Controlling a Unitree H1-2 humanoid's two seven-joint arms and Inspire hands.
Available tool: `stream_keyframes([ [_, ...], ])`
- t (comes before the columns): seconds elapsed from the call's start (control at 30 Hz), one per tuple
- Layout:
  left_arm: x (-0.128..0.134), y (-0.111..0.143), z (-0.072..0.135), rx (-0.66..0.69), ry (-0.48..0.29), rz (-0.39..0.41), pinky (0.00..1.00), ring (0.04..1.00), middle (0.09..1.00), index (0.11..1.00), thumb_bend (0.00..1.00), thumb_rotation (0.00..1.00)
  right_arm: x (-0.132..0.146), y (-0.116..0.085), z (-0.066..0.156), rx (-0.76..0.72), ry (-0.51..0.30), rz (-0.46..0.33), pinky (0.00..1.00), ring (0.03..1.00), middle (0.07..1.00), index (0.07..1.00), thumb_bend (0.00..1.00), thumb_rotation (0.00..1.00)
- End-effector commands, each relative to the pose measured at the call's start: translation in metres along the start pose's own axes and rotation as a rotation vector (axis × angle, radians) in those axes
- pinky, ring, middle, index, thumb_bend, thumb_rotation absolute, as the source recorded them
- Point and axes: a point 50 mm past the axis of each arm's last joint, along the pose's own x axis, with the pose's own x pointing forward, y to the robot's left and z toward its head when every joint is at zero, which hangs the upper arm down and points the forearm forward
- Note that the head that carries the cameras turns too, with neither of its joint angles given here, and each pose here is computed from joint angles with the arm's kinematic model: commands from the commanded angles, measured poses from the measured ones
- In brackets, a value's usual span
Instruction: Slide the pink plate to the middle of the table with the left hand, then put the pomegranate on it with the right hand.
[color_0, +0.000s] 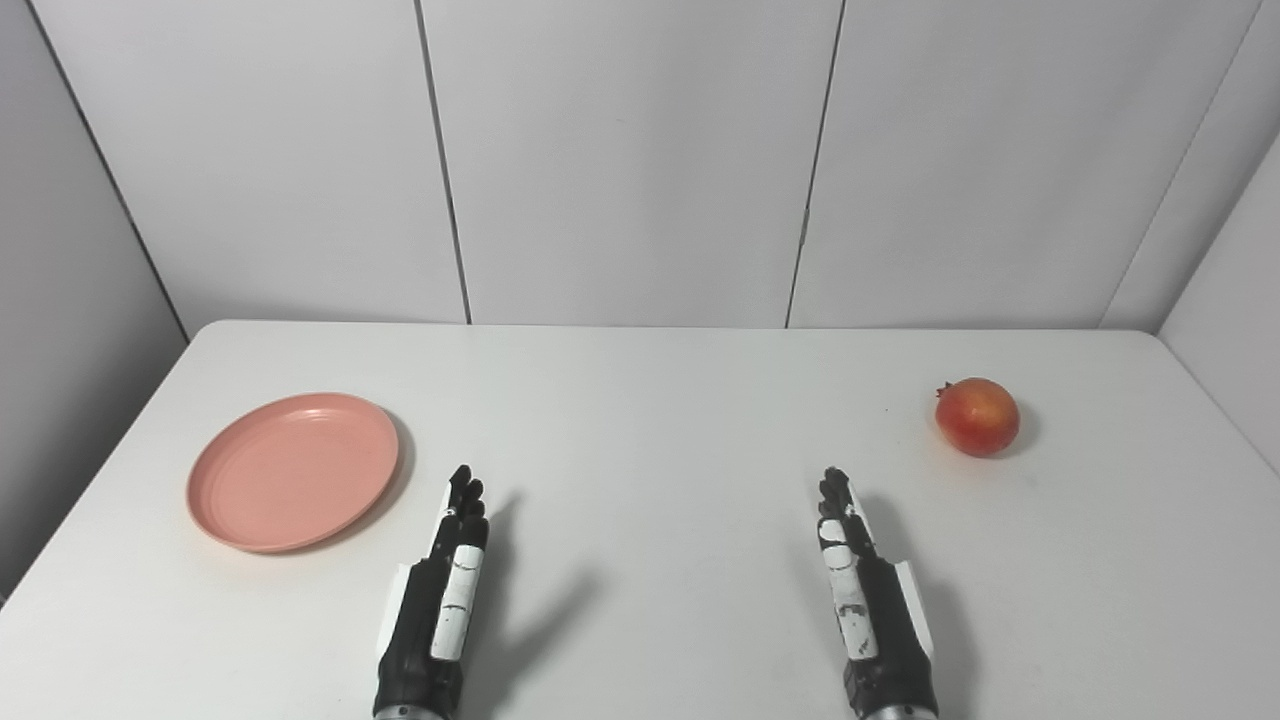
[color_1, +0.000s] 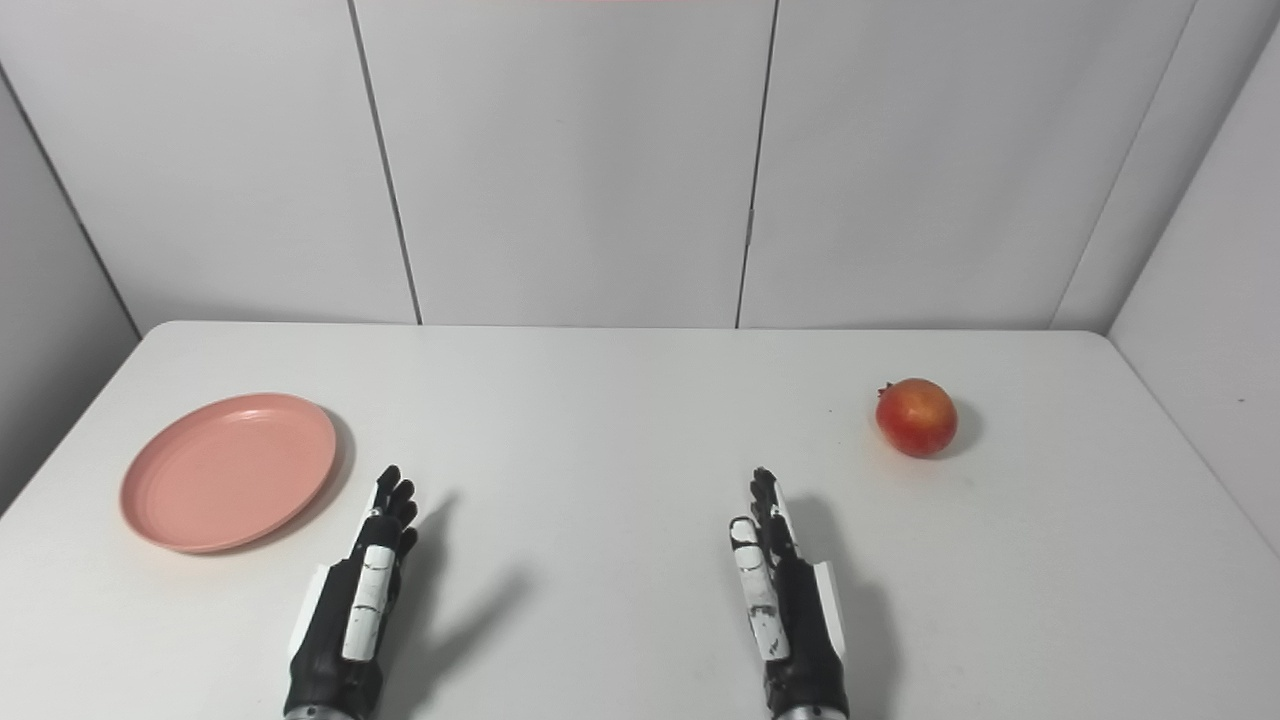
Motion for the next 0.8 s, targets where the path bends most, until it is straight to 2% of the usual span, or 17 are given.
stream_keyframes([
  [0.0,-0.0047,0.0149,-0.0016,0.050,0.003,-0.017,1.00,1.000,1.000,1.000,0.73,1.00,-0.0049,0.0000,-0.0053,0.006,0.029,0.003,1.00,0.990,0.976,0.968,0.77,1.00],
  [0.27,-0.0040,0.0149,-0.0015,0.054,0.012,-0.013,1.00,1.000,1.000,1.000,0.75,1.00,-0.0049,-0.0001,-0.0060,0.003,0.030,0.004,1.00,0.989,0.975,0.965,0.77,1.00],
  [0.77,-0.0039,0.0154,-0.0022,0.046,0.011,-0.016,1.00,1.000,1.000,1.000,0.72,1.00,-0.0045,0.0004,-0.0065,-0.004,0.032,0.010,1.00,0.991,0.978,0.970,0.76,1.00],
])
